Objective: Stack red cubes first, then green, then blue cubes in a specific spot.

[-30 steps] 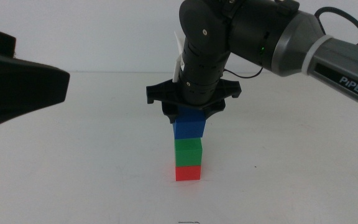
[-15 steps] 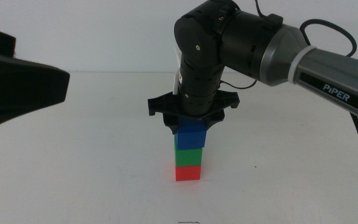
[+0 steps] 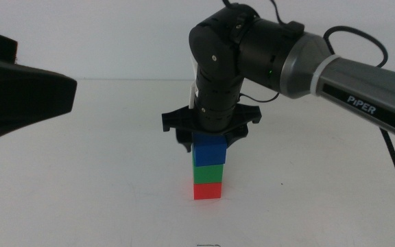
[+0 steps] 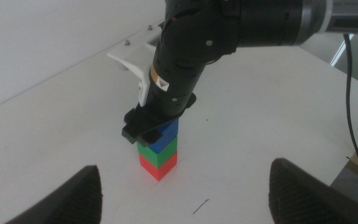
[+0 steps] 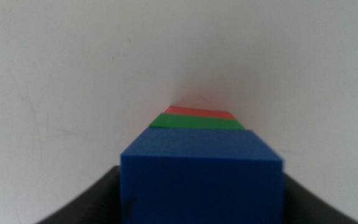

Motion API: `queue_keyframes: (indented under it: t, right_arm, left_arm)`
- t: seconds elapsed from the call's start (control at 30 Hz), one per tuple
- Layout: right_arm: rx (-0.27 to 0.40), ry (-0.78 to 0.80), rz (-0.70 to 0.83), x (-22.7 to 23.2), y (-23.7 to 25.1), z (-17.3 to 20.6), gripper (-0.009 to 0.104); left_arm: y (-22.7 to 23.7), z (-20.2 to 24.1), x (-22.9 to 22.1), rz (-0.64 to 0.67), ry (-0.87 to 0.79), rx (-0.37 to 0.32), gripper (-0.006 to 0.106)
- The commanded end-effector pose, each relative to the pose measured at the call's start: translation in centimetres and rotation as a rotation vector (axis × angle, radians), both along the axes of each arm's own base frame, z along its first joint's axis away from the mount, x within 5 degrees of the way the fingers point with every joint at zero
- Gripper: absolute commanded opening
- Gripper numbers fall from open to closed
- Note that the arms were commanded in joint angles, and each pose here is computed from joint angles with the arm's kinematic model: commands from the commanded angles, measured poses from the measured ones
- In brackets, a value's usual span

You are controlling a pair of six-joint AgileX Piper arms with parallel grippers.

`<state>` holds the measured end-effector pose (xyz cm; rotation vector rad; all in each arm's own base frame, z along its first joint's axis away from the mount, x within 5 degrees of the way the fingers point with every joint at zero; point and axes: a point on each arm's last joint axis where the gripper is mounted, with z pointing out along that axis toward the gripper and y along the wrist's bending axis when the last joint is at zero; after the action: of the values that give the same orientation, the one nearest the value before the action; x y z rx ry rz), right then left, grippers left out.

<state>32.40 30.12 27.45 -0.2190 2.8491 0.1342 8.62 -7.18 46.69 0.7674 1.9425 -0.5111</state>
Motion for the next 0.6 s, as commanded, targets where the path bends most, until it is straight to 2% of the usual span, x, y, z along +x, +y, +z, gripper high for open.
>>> queue_keyframes:
  t: [0.0, 0.1, 0.2, 0.57]
  right_arm:
    - [0.048, -0.062, 0.002, -0.5, -0.5, 3.0, 0.065]
    - [0.051, -0.059, 0.002, -0.6, -0.4, 3.0, 0.077]
    - [0.056, -0.070, 0.005, -0.8, -0.7, 3.8, 0.084]
    - [0.098, -0.156, 0.029, -2.5, -2.0, 7.9, 0.084]
  left_arm:
    - [-0.1, 1.2, -0.1, 0.006, -0.054, -0.073, 0.090]
    - [-0.1, 1.2, -0.1, 0.006, -0.054, -0.073, 0.090]
    - [-0.1, 1.2, -0.1, 0.006, -0.054, -0.073, 0.090]
    - [-0.1, 1.2, -0.1, 0.006, -0.054, -0.073, 0.090]
